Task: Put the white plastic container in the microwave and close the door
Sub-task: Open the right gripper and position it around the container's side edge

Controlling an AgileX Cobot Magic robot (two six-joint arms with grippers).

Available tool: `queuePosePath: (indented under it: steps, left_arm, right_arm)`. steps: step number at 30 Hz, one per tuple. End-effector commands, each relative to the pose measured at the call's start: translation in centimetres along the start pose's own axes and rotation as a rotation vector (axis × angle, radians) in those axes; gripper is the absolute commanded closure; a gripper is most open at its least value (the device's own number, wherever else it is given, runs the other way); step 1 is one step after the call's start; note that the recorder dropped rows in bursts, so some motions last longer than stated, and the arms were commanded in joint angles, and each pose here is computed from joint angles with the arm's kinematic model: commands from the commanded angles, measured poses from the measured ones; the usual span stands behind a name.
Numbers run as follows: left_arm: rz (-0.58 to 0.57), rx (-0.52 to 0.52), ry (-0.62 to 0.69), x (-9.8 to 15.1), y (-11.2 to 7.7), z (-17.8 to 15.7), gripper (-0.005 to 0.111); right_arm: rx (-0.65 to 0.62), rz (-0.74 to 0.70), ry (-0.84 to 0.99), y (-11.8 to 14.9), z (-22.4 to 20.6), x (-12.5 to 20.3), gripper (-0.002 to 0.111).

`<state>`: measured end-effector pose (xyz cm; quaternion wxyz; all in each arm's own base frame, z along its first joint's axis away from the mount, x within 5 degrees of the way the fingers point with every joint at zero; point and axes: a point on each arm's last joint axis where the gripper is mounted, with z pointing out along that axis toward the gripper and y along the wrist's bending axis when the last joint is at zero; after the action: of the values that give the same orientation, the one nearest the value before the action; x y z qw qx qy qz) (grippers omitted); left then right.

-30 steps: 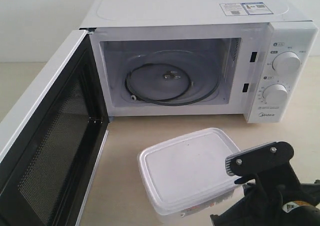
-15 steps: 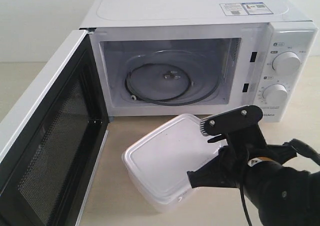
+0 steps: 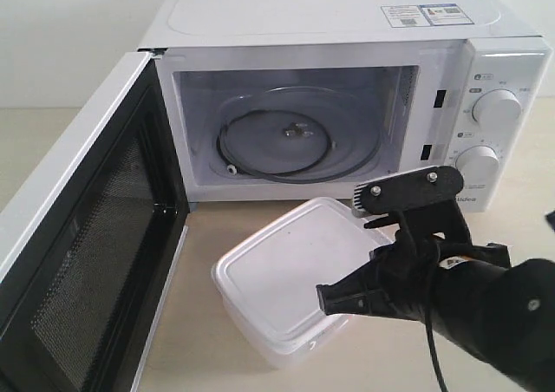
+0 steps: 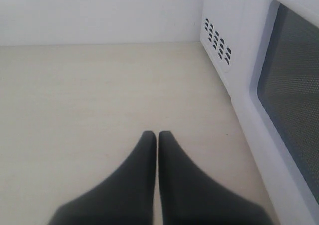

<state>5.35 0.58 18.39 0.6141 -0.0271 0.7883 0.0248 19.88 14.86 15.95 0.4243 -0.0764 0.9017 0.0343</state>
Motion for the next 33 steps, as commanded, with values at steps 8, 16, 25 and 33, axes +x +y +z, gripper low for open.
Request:
queuePosePath:
  steps: [8, 16, 25, 33]
  left_arm:
    - [-0.009, 0.008, 0.001, 0.1, -0.1, 0.0, 0.103]
    - [-0.009, 0.008, 0.001, 0.1, -0.1, 0.0, 0.103]
    - [-0.009, 0.008, 0.001, 0.1, -0.1, 0.0, 0.103]
    - [-0.009, 0.008, 0.001, 0.1, -0.1, 0.0, 0.103]
  right_arm:
    - [-0.258, 0.171, 0.107, -0.3, -4.9, 0.6, 0.108]
    - [-0.377, 0.295, 0.222, -1.2, -5.1, 1.9, 0.108]
    - [-0.585, 0.391, 0.280, -2.9, -5.0, 1.0, 0.108]
    - [-0.600, 0.515, 0.240, -5.8, -3.9, 1.8, 0.108]
